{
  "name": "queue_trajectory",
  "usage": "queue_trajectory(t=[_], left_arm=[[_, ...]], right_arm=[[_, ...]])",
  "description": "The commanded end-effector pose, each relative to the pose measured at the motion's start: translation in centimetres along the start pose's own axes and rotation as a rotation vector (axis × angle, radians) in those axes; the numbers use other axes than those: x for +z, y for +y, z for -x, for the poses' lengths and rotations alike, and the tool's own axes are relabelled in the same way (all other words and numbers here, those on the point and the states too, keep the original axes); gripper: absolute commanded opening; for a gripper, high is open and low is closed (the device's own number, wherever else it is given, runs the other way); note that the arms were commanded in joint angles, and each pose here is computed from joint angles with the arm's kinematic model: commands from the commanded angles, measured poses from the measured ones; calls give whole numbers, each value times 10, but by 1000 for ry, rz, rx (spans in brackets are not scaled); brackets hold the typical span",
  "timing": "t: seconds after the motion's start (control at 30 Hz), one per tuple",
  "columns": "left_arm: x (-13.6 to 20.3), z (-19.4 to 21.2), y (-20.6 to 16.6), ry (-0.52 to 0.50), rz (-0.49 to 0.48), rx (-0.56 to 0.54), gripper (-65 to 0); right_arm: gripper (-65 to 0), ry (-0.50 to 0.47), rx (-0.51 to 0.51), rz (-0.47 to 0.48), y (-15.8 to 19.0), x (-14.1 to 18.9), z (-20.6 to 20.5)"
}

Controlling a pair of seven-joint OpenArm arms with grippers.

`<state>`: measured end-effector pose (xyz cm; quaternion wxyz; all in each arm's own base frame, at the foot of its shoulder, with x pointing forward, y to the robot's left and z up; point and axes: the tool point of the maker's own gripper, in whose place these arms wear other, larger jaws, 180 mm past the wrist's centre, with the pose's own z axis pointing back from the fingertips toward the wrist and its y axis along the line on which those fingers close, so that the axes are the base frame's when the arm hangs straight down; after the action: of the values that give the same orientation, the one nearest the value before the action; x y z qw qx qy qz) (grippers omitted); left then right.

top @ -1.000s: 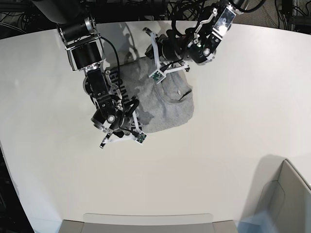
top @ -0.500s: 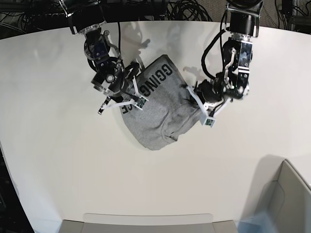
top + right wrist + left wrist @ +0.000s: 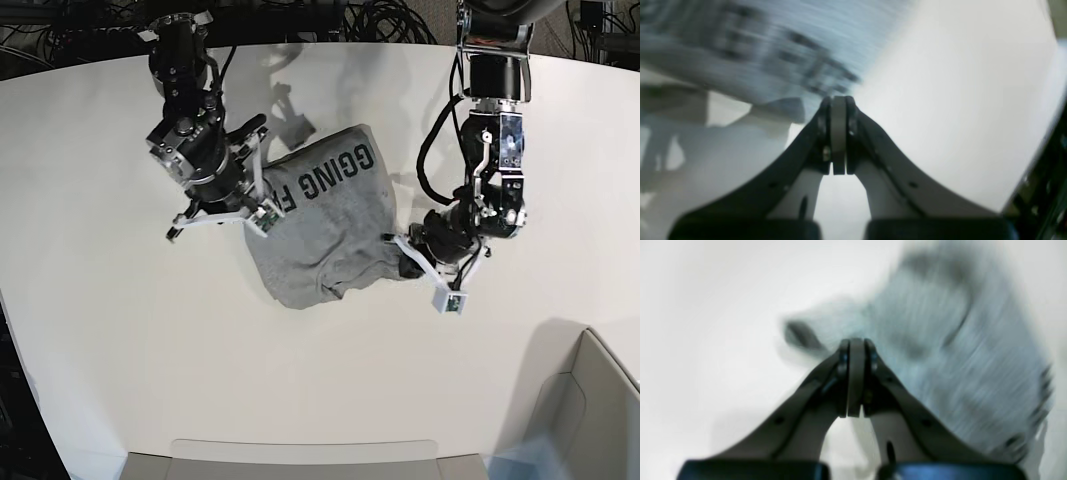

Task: Fold the T-shirt properly
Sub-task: 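Release the right gripper and press the bundle down with the left gripper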

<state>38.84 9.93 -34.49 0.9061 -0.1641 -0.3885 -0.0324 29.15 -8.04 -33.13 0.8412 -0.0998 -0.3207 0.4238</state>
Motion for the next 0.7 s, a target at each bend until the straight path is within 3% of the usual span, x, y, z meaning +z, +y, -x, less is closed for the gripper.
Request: queue_trajectory(t=[0.0,0.1,0.23,0.53,0.67], left_arm=[[8,-26,-9,-78,22,-23,-650],[17,-35,-22,-118,42,-42,-650],[15,-11,-38,-95,74,-3,-650],[9,5,-84,-115,154,97,-650],[1,8,-86,-126,34,130,-650]], right_arm=[[-650,-68,-27,34,-17,7,-12],[-650,-88,-121,68,-42,13,-2],[-650,-71,-196,108,-64,16,17],[-650,-9,-207,122,-67,18,45],[-650,40,-179,116,-64,20,64]])
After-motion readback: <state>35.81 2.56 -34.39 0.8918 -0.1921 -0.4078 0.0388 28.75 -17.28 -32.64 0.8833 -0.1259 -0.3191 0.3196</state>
